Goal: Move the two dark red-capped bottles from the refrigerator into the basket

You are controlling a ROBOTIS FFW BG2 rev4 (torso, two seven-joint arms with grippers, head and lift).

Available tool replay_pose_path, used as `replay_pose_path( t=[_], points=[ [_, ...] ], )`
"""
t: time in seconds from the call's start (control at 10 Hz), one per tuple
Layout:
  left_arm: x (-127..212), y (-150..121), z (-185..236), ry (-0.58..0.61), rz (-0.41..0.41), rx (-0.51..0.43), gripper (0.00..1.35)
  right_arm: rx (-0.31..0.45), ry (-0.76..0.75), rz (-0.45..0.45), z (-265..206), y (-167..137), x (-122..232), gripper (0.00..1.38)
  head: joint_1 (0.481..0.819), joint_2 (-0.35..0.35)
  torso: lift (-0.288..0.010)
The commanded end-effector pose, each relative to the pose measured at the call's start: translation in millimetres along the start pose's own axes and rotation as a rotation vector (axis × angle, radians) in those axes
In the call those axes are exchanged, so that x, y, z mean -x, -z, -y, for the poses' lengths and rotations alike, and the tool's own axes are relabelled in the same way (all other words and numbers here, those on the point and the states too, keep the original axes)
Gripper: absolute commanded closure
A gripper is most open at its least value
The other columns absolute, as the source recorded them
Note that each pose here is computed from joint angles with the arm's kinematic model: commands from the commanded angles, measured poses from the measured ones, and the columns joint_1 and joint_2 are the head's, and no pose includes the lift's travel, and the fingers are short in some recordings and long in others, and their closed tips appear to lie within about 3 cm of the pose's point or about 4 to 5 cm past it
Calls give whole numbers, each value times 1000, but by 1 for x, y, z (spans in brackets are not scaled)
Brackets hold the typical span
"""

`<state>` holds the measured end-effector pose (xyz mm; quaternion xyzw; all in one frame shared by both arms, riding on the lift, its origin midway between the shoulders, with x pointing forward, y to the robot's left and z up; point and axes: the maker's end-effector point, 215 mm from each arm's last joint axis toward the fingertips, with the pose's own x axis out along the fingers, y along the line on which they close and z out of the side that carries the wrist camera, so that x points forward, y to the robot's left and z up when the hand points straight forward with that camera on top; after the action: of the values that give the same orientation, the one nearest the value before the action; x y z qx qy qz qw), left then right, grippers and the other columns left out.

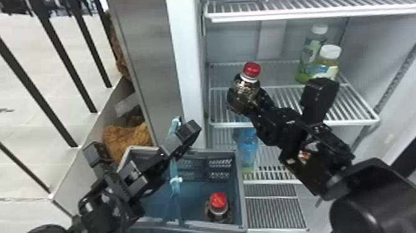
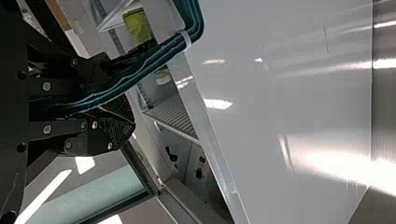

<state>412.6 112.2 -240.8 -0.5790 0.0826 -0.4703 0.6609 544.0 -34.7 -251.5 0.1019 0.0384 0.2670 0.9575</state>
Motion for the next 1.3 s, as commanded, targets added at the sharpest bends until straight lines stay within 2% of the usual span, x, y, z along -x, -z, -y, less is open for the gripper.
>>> replay_pose_path(
  t=[0.0, 0.2, 0.6, 1.0, 1.1, 1.2],
  points=[
    [0, 0, 0, -1, 0, 0, 1200, -31, -32, -12, -18, 2, 16, 1285, 678, 88, -34],
    [1, -1, 0, -1, 1, -2, 1200, -68, -71, -32, -37, 8, 32, 1285, 694, 105, -34],
    [2, -1, -1, -3, 4, 0, 1200, -185, -199, -133, -89, 42, 58, 1285, 695, 142, -34],
    [2, -3, 0, -1, 11, -3, 1200, -297, -347, -314, -141, 100, 82, 1285, 695, 204, -34],
    [2, -4, 0, -2, 14, -6, 1200, -306, -357, -332, -147, 107, 85, 1181, 695, 228, -34],
    [2, -5, 0, 0, 15, -5, 1200, -308, -359, -357, -148, 114, 89, 799, 695, 243, -34]
  ],
)
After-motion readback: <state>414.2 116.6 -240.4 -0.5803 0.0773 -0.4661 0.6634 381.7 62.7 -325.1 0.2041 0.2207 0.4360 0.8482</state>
